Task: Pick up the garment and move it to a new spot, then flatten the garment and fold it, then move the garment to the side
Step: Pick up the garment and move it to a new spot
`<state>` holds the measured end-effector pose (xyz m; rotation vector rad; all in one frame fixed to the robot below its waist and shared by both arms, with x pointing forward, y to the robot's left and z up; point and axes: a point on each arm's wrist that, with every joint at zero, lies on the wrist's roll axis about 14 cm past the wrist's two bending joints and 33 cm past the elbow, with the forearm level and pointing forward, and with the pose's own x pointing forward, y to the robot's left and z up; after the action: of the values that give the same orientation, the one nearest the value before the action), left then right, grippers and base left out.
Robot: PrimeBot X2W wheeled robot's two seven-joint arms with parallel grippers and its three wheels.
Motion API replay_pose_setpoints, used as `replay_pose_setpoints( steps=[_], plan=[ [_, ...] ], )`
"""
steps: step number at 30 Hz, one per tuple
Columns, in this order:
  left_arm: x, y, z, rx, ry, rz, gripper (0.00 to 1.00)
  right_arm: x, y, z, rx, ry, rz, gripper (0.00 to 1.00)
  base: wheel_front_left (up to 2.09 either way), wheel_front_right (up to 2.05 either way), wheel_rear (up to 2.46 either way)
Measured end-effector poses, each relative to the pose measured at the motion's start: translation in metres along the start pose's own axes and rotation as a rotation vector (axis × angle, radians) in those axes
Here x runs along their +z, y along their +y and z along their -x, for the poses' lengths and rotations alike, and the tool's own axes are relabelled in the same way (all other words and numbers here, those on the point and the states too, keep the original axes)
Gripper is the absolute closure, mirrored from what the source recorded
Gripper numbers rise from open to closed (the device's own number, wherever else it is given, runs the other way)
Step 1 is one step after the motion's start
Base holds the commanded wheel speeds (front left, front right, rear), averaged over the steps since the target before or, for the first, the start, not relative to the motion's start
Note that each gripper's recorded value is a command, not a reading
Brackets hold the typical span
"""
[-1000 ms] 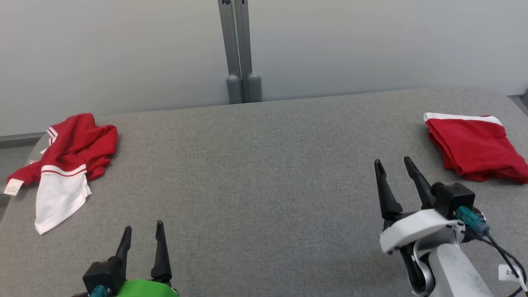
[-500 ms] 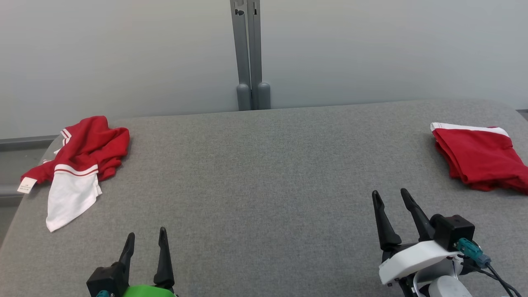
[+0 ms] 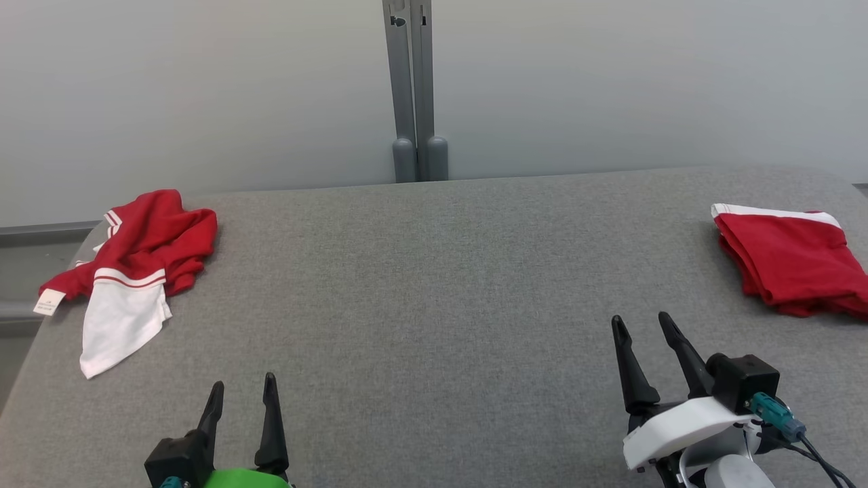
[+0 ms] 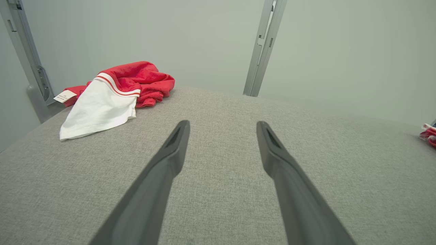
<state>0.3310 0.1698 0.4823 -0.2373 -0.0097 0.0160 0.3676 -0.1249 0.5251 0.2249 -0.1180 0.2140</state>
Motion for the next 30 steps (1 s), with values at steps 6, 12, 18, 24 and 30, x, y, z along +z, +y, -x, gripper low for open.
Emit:
replay_pose_setpoints(
  steps=[6,12,18,24,30],
  plan=[
    [0.002,0.005,0.005,0.017,-0.007,-0.003,0.0,-0.005,0.008,-0.002,0.024,0.015,-0.001,0.0,0.0,0.0,0.0],
    [0.01,0.03,0.019,0.096,-0.038,-0.019,0.0,-0.007,0.037,-0.016,0.115,0.017,-0.012,0.0,0.0,0.0,0.0],
    [0.02,0.069,0.044,0.22,-0.073,-0.029,0.0,-0.015,0.08,-0.031,0.24,0.041,-0.043,0.0,0.0,0.0,0.0],
    [0.037,0.114,0.08,0.39,-0.135,-0.036,0.0,-0.022,0.144,-0.044,0.424,0.063,-0.063,0.0,0.0,0.0,0.0],
    [0.043,0.143,0.112,0.528,-0.157,-0.036,0.0,-0.032,0.195,-0.051,0.57,0.092,-0.083,0.0,0.0,0.0,0.0]
  ],
)
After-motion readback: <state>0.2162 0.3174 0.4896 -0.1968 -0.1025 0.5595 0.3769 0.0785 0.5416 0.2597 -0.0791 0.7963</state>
